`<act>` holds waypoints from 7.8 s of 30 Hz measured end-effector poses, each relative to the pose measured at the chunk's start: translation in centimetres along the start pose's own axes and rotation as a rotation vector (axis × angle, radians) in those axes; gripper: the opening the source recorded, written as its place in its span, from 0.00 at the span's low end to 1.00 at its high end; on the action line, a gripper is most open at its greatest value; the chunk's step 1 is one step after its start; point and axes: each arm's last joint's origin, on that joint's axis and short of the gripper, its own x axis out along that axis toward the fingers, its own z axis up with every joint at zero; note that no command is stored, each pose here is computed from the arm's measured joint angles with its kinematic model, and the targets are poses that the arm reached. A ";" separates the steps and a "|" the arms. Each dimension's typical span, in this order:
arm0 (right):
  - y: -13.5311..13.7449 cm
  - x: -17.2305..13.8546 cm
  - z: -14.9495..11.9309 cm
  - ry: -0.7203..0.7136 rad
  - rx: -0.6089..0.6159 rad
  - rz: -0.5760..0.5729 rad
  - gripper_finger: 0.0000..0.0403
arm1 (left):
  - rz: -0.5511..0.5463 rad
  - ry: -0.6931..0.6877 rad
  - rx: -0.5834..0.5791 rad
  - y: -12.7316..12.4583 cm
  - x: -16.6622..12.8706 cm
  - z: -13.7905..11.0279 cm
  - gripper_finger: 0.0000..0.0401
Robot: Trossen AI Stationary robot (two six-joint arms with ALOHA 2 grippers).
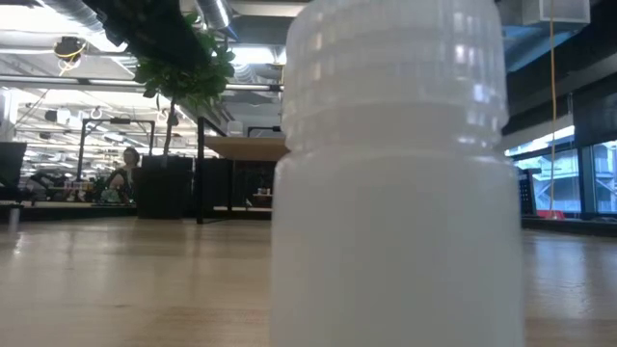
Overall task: Pick and place medicine bottles onto shelf by color
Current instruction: Put the top left pink pill bottle on the shelf, then put the middle right transparent pill bottle on the shelf aligned with the other transparent pill bottle
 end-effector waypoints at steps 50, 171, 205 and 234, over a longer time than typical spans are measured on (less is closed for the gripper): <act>-0.4 2.0 0.2 0.021 0.016 0.025 0.33 | 0.000 0.000 0.001 0.0 0.0 0.0 0.70; 11.7 -12.3 -22.5 0.624 0.299 -0.180 0.58 | -0.178 0.190 0.018 -0.5 -0.2 -0.6 0.70; 12.3 -6.7 -27.8 0.814 0.342 -0.100 0.58 | -0.278 0.118 0.139 -1.4 -0.2 0.3 0.70; 12.6 -6.8 -28.0 0.736 0.331 -0.093 0.58 | -0.278 0.118 0.139 -1.4 -0.2 0.3 0.70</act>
